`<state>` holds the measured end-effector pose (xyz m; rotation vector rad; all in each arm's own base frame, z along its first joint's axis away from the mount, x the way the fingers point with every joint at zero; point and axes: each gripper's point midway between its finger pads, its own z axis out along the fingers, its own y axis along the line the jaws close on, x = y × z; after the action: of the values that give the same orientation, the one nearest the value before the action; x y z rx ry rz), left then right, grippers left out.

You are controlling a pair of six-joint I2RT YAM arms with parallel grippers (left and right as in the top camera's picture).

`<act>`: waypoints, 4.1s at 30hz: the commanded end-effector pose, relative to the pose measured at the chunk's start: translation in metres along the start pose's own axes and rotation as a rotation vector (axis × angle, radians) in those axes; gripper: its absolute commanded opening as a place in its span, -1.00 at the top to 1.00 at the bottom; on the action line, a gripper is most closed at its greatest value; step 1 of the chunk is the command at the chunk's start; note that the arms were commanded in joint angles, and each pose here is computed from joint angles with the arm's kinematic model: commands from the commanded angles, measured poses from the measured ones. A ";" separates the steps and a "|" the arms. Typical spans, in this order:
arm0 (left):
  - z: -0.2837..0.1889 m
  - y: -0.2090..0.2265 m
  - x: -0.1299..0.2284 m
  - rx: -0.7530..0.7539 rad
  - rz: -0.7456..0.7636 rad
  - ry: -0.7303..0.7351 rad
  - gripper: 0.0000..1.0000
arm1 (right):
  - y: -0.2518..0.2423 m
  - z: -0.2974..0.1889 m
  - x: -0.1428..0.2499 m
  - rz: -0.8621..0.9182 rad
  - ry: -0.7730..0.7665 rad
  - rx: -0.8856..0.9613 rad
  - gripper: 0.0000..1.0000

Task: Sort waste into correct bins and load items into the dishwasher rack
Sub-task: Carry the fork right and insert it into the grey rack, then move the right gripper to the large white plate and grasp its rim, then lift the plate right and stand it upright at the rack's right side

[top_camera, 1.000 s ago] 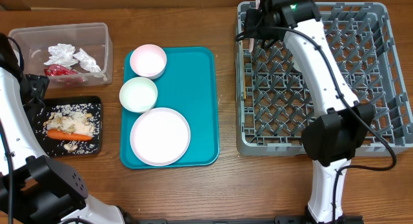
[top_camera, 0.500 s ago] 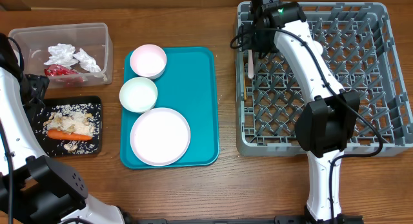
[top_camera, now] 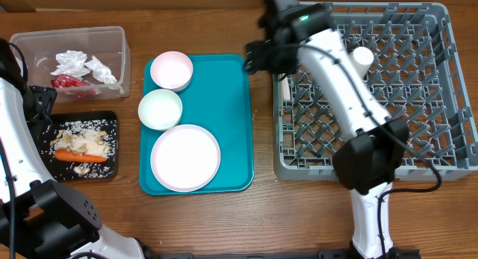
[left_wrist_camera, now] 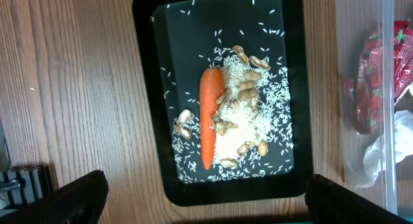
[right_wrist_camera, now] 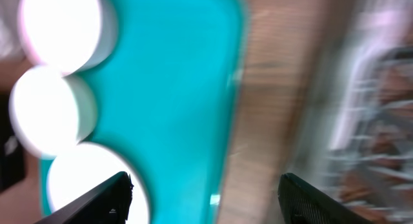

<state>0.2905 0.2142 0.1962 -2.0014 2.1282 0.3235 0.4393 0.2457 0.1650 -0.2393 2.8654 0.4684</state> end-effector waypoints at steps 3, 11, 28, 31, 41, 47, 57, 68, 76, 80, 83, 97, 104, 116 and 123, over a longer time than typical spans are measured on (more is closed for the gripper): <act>-0.005 0.001 0.001 0.012 -0.020 -0.007 -1.00 | 0.067 -0.001 0.034 -0.130 0.040 -0.064 -0.74; -0.005 0.001 0.001 0.012 -0.020 -0.007 -0.99 | 0.104 0.032 0.093 -0.246 0.165 -0.028 -1.00; -0.005 0.001 0.001 0.012 -0.020 -0.007 -1.00 | 0.060 0.098 0.164 -0.252 0.360 0.103 -1.00; -0.005 0.001 0.001 0.012 -0.020 -0.007 -1.00 | 0.061 0.108 0.172 -0.245 0.374 0.073 -0.98; -0.005 0.001 0.001 0.012 -0.021 -0.007 -1.00 | 0.069 0.124 0.170 -0.240 0.342 0.014 -0.48; -0.005 0.001 0.001 0.012 -0.021 -0.007 -1.00 | 0.065 0.140 0.176 -0.172 0.363 0.041 0.13; -0.005 0.001 0.001 0.011 -0.020 -0.007 -0.99 | 0.066 0.141 0.174 -0.123 0.361 0.049 0.92; -0.005 0.001 0.001 0.012 -0.021 -0.007 -1.00 | 0.070 0.086 0.149 -0.115 0.316 0.082 0.92; -0.005 0.001 0.001 0.012 -0.021 -0.007 -0.99 | 0.029 -0.017 0.100 -0.072 0.065 0.220 0.92; -0.005 0.001 0.001 0.012 -0.021 -0.007 -1.00 | -0.023 -0.088 0.073 0.027 -0.120 0.325 0.92; -0.005 0.001 0.001 0.012 -0.021 -0.007 -1.00 | -0.070 -0.142 0.065 0.135 -0.231 0.400 0.92; -0.005 0.001 0.001 0.012 -0.020 -0.007 -1.00 | -0.270 -0.287 0.055 0.605 -0.641 0.890 0.92; -0.005 0.001 0.001 0.012 -0.021 -0.007 -1.00 | -0.319 -0.317 0.049 0.628 -0.696 1.205 0.92; -0.005 0.001 0.001 0.012 -0.020 -0.007 -1.00 | -0.349 -0.244 0.030 0.552 -0.495 1.240 0.92; -0.005 0.001 0.001 0.012 -0.020 -0.007 -1.00 | -0.350 -0.222 0.027 0.537 -0.455 1.176 0.92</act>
<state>0.2905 0.2143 0.1962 -2.0014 2.1281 0.3240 0.4367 -0.1611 0.2616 0.7322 2.2211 -0.9907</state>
